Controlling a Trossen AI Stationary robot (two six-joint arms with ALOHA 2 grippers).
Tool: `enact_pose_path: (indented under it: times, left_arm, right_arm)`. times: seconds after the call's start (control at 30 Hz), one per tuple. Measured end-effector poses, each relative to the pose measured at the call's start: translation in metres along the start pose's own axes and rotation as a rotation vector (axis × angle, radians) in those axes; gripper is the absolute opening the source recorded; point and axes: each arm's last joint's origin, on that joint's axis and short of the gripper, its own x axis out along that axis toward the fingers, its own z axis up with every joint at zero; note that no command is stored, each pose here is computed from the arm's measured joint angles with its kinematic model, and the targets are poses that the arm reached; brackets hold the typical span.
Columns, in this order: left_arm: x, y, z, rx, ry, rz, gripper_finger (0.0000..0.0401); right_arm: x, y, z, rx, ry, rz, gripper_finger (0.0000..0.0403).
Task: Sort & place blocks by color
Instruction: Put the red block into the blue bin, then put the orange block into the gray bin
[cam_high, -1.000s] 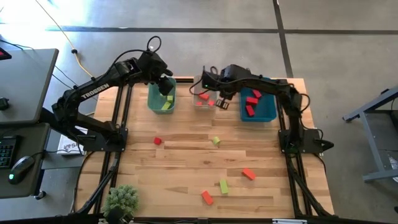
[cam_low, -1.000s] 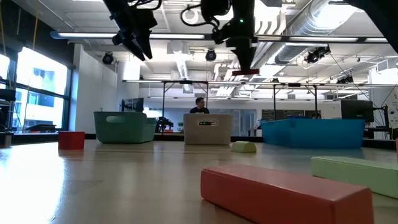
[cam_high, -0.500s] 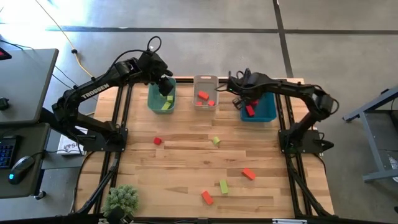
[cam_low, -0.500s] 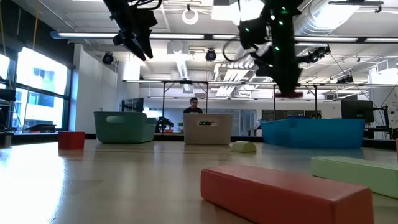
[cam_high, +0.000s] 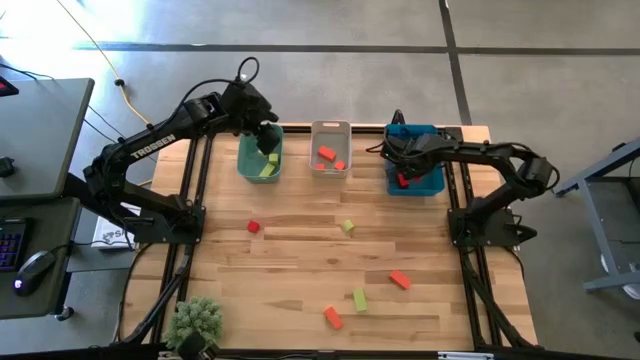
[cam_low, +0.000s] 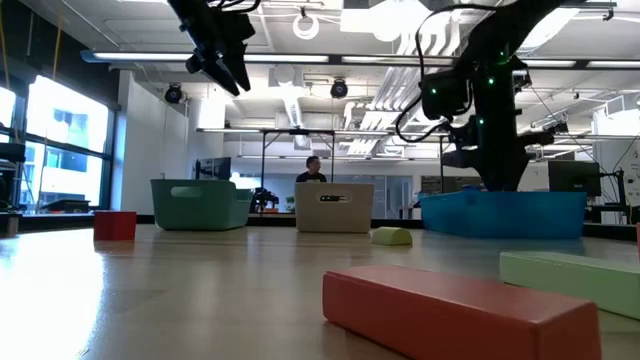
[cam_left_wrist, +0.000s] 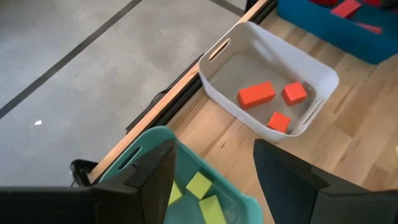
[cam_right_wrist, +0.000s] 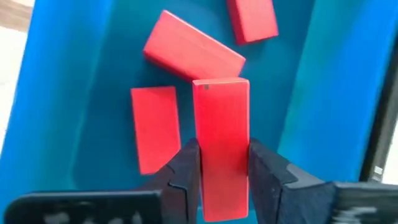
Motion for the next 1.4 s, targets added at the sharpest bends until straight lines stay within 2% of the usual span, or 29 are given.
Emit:
enact_pose_path:
  times: [0.17, 0.43, 0.57, 0.73, 1.0, 1.4]
  left_arm:
    - [0.000, -0.001, 0.002, -0.002, -0.018, -0.040, 0.0203]
    - [0.000, -0.001, 0.002, -0.004, -0.019, -0.042, 0.0203]
    - [0.000, -0.001, 0.002, -0.030, -0.018, -0.042, 0.0203]
    - [0.000, -0.001, 0.002, -0.036, -0.017, -0.042, 0.0202]
    - [0.000, -0.001, 0.003, -0.037, -0.025, -0.040, 0.0202]
    - [0.000, -0.002, 0.007, -0.041, -0.067, -0.043, 0.0205]
  right_arm:
    - [0.007, -0.002, 0.002, 0.041, 0.005, 0.037, 0.0108]
    - [0.008, -0.002, 0.002, 0.034, 0.021, 0.053, 0.0195]
    - [0.008, -0.001, 0.001, 0.056, 0.057, 0.091, 0.0220]
    - [0.000, -0.001, -0.001, 0.097, 0.046, 0.123, 0.0223]
    - [-0.032, -0.006, -0.012, 0.166, -0.077, 0.201, 0.0224]
    - [-0.072, 0.004, -0.031, 0.166, -0.224, 0.448, 0.0224]
